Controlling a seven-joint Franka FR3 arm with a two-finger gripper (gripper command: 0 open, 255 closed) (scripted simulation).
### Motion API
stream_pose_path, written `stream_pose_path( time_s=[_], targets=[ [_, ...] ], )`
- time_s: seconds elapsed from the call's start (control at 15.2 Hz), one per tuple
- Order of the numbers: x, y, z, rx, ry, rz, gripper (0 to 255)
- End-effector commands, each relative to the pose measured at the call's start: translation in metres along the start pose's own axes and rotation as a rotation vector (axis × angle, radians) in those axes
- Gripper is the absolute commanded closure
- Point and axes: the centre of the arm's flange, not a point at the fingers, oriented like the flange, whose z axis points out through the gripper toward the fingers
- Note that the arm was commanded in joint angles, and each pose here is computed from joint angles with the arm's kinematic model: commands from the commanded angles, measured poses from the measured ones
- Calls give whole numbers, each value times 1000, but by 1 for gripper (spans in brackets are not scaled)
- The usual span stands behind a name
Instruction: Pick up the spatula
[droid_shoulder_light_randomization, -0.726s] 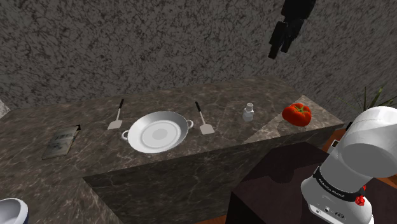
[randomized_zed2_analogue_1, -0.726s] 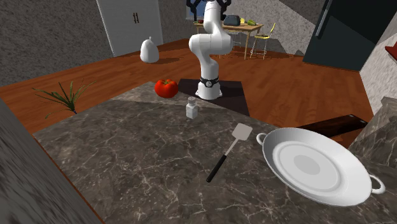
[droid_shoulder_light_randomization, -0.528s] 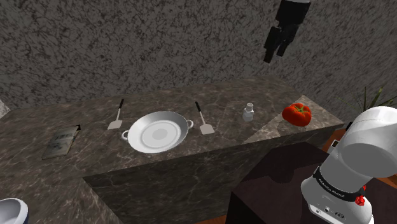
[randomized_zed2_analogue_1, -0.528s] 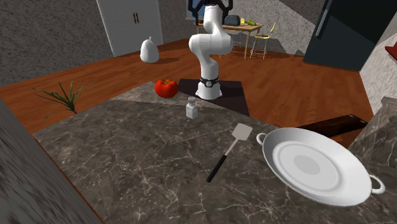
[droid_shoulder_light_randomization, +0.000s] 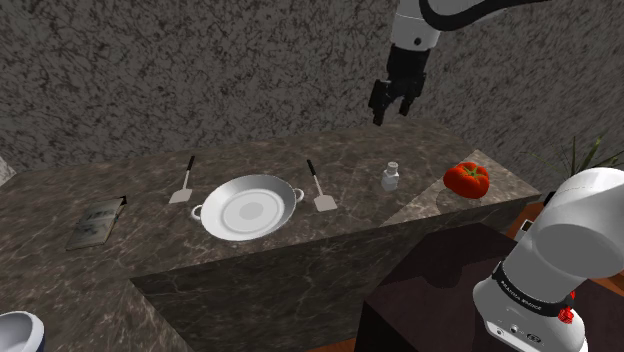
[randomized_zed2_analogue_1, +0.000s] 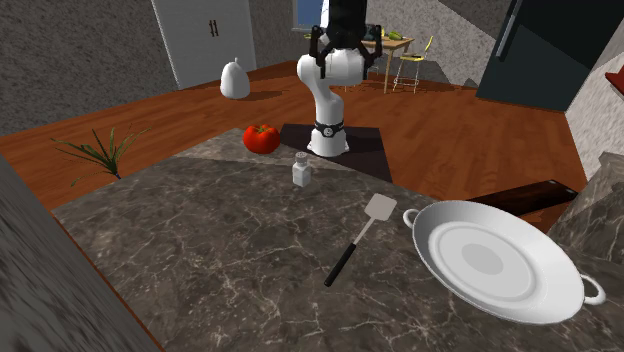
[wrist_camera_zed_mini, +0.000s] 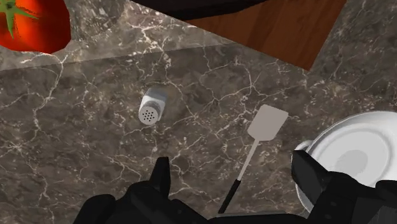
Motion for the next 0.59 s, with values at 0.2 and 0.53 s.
stream_pose_path(
  time_s=[0.2,0.53],
  targets=[
    [35,-25,52,-12,-6,87,0],
    [72,-46,104,-23,-13,172,0]
  ],
)
